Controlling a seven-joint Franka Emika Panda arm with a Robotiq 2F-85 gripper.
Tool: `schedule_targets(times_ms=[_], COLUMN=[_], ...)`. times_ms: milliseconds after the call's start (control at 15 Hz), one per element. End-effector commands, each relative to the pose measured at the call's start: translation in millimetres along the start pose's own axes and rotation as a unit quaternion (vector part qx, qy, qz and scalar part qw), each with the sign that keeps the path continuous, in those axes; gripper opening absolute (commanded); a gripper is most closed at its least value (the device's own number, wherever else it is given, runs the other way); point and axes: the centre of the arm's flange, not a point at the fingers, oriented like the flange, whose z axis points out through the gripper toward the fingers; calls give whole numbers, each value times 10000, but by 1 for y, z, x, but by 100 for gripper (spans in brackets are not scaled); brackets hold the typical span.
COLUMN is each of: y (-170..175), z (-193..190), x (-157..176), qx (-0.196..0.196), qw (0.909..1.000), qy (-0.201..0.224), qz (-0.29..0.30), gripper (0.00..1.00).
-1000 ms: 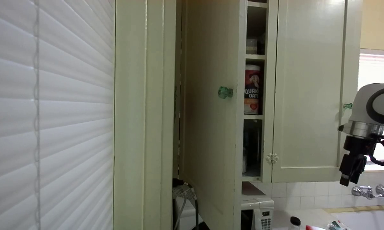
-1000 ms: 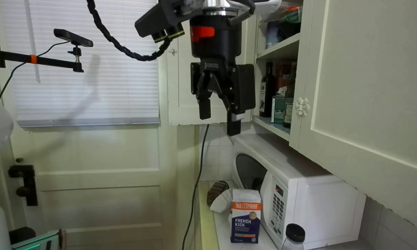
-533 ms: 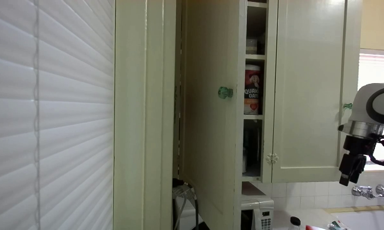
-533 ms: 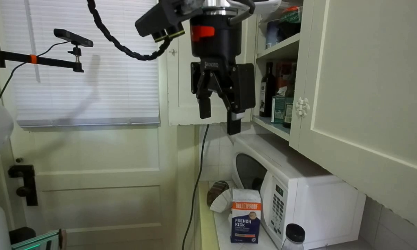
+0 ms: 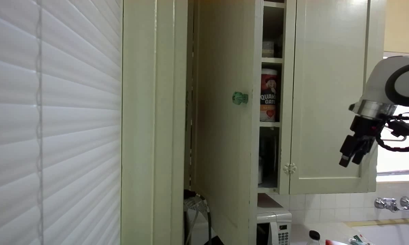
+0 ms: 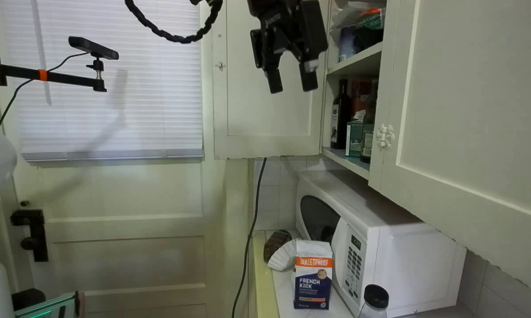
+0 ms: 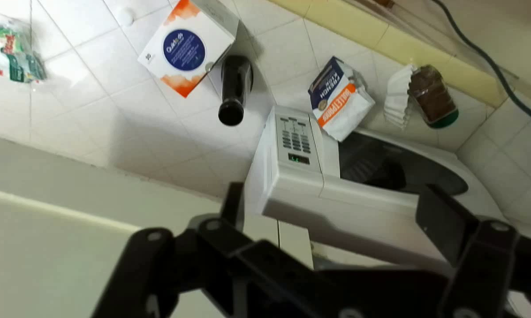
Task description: Remove the orange packet from the top cabinet
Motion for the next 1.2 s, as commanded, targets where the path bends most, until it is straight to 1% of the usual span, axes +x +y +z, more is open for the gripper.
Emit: schedule_targets(times_ms=[0, 67, 333, 467, 533, 800, 1000, 1133], y=[-30, -38, -69, -85, -91, -118, -129, -132], z=[-38, -50, -104, -127, -138, -178, -202, -221], x=[26, 32, 50, 59, 65, 87, 109, 122], qx=[-280, -307, -250, -313, -415, -550, -709, -632], qw=[9981, 9968, 9924, 9862, 9807, 9638, 9425, 9313], qy=[531, 712, 1167, 1610, 1894, 2606, 3263, 3580], qz=[168, 207, 286, 239, 243, 141, 163, 221], gripper=[100, 100, 100, 100, 100, 100, 100, 100])
